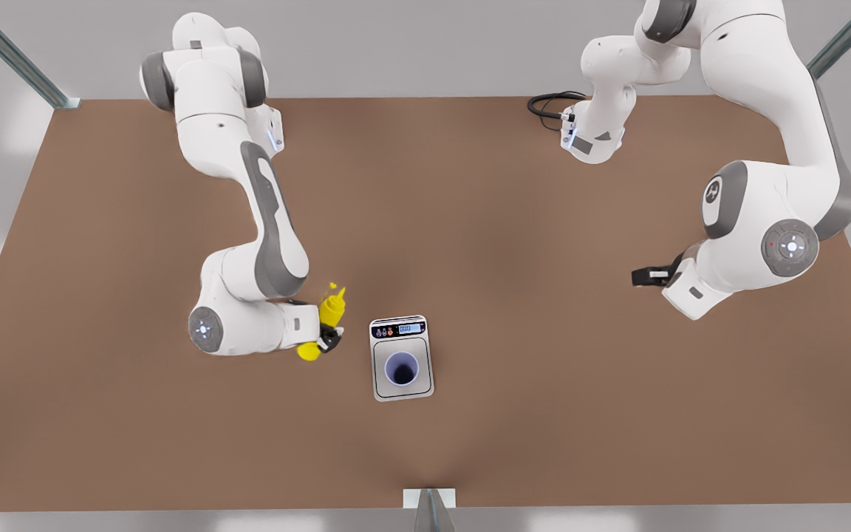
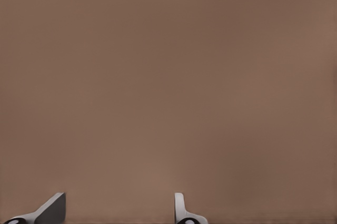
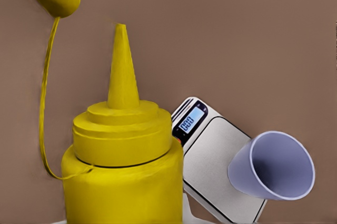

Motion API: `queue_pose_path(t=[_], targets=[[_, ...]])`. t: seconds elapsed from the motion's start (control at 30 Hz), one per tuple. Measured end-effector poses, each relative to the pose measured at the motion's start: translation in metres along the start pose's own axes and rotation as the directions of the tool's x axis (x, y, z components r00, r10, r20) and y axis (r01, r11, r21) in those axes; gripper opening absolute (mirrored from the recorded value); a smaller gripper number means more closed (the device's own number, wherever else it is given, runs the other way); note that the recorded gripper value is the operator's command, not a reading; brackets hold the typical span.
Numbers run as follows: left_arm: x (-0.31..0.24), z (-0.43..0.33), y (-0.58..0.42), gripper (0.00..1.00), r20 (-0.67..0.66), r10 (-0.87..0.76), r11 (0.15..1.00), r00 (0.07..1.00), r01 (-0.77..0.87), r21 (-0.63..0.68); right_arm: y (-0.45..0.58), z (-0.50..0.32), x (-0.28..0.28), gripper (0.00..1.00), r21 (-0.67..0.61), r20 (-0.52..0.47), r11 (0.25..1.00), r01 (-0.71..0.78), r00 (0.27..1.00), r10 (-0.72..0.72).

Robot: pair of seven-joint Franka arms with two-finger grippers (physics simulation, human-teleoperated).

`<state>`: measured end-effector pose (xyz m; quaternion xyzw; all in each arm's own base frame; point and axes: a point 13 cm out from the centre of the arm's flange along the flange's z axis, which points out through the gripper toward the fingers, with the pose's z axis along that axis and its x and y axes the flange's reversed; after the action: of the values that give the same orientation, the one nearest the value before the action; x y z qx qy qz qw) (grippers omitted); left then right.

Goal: Move cup to the weight, pick up sauce bottle, pour sauce

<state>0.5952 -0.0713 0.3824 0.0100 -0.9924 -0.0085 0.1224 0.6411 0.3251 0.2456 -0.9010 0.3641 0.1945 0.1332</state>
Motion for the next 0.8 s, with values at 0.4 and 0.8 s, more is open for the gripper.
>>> queue_pose_path(t=[0.4,0.8], targets=[[0.004,0.012,-0.018,1.0,-0.035,0.059,0.998,0.998,-0.059,-0.002,-0.044,0.001,0.008,0.53,0.024,-0.327,0.982,-0.187,0.927,0.185],[0.0,0.023,-0.005,1.0,-0.061,0.059,0.998,0.996,-0.059,-0.004,-0.066,0.005,0.045,0.53,0.212,-0.469,0.905,-0.369,0.774,0.426]])
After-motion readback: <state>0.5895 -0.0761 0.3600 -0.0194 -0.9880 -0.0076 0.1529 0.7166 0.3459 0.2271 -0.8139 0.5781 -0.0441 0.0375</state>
